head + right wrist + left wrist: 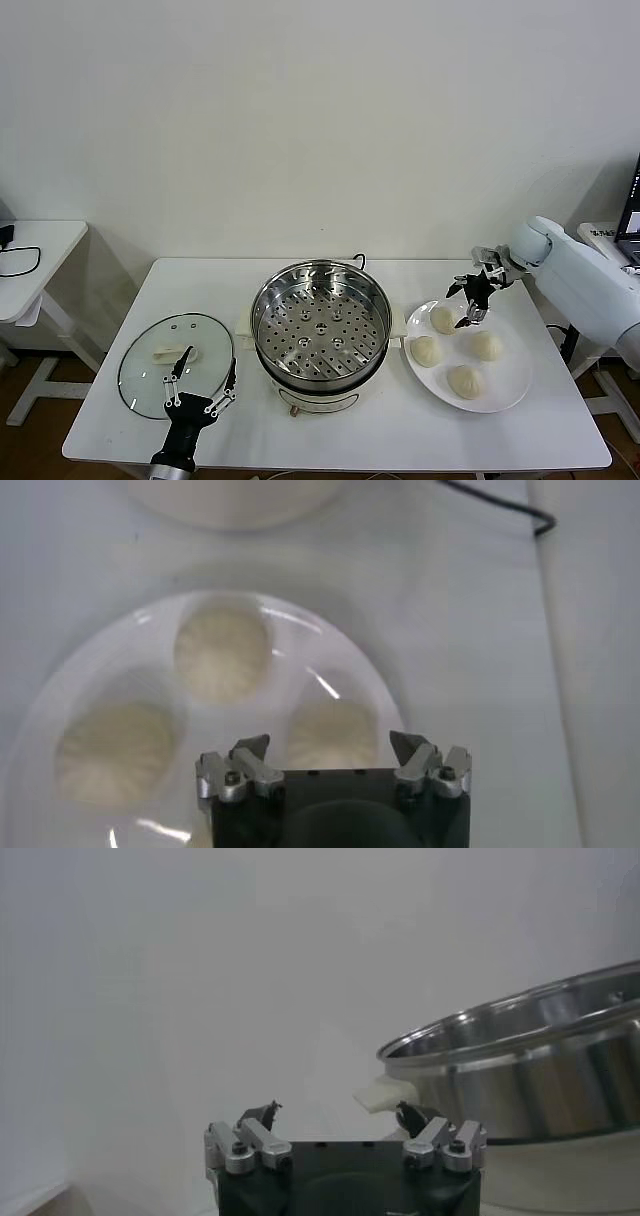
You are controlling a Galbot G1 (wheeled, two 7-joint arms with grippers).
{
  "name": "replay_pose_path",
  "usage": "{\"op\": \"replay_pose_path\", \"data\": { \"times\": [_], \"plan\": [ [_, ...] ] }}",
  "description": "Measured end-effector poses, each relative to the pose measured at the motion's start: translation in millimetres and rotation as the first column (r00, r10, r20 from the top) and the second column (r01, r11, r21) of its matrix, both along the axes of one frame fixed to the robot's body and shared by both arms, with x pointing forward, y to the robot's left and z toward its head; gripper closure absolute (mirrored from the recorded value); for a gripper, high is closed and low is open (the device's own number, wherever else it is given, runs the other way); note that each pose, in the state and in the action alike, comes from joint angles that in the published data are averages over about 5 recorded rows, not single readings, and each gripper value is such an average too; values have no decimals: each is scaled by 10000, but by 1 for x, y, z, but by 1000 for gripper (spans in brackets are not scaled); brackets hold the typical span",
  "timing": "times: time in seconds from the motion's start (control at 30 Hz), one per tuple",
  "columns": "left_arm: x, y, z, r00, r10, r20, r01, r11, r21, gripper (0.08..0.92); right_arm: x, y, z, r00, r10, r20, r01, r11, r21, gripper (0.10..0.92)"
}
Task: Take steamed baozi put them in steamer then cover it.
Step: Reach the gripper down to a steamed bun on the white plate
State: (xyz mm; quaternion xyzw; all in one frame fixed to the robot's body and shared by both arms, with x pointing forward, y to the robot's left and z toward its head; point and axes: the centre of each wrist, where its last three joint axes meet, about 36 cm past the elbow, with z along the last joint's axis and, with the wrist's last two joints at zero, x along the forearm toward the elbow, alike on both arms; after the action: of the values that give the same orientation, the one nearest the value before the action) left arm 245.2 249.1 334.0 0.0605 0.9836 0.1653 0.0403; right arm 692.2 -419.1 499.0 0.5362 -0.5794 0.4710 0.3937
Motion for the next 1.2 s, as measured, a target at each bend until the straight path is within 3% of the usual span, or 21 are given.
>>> {"op": "replay_pose_path", "data": {
  "times": [0.63, 0.9, 1.2],
  "plan": [
    [1, 2, -2, 9999, 122, -15, -122, 9999, 27, 177, 6, 24, -40, 9983, 553, 168, -540, 9958, -742, 207],
    [1, 2, -2, 9999, 142, -4, -142, 9999, 25, 177, 6, 26, -42, 9971, 724, 254, -701, 9941, -828, 359],
    [3, 1, 0, 9999, 120, 57, -120, 9999, 20, 177, 10, 36, -6, 9828, 1707, 705, -1641, 9822, -910, 386]
  ]
}}
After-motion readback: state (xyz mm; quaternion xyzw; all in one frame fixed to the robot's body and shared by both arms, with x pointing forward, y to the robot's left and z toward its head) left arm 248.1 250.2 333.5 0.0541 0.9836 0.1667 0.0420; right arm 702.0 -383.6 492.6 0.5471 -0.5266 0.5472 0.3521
